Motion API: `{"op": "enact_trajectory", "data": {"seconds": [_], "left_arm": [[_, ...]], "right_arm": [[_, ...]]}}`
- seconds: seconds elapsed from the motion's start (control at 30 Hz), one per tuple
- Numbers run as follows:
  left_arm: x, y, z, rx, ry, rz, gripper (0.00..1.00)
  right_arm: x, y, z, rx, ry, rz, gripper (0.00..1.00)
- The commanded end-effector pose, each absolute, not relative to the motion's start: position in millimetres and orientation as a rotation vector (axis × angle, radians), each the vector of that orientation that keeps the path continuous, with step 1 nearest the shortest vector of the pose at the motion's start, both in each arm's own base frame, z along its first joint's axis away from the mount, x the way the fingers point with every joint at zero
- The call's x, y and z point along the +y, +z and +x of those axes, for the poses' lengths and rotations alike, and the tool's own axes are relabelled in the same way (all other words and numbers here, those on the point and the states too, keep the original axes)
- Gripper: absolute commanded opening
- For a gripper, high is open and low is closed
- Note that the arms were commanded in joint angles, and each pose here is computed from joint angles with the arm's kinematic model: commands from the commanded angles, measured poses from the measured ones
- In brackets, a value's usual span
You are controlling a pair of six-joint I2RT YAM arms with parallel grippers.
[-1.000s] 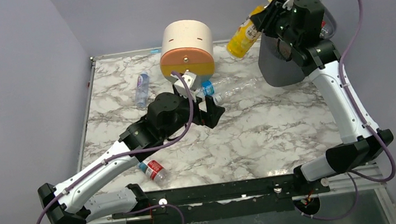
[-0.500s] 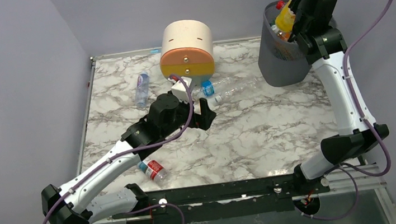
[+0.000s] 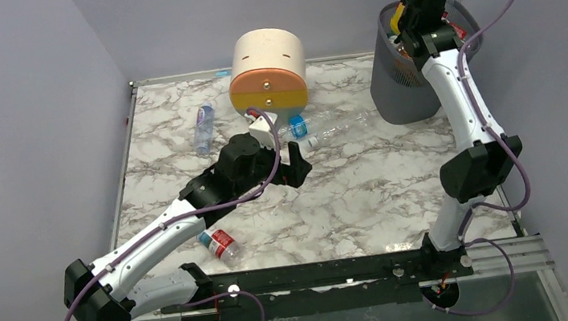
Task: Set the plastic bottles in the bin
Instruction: Place the plastic bottle in the trash bin.
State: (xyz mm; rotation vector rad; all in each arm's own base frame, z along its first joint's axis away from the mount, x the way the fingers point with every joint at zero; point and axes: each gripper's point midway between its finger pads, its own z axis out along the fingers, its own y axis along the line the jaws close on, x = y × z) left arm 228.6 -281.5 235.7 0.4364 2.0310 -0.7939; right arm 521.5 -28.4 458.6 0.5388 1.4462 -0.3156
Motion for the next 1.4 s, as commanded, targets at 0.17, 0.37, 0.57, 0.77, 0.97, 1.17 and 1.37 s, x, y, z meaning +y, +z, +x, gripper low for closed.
{"op": "enact_trajectory", "data": {"seconds": [0.17,0.37,0.57,0.77,0.97,1.17,1.37], "left_arm": [[-283,239,223,2.011,-0.867,0.398,0.99],[-285,237,222,2.019,-0.876,0.401,0.99],[-290,235,223,2.024,-0.893,0.402,0.99],[-293,233,223,2.027,-0.907,0.408,0.99],[-298,230,223,2.037,-0.920,0.419,0.99],[-303,229,224,2.040,-0.937,0.427,0.99],[-303,227,223,2.047,-0.934,0.431,0.99]], "right_arm": [[-20,423,559,1.490,-0.241,0.527,0.21],[-16,383,564,1.580,-0.212,0.514,0.20],[-10,342,562,1.677,-0.198,0.502,0.17],[-13,318,538,1.728,-0.211,0.520,0.41],[-21,318,513,1.748,-0.218,0.540,0.67],[-24,337,489,1.737,-0.163,0.573,0.86],[-20,370,477,1.710,-0.074,0.571,0.92]]}}
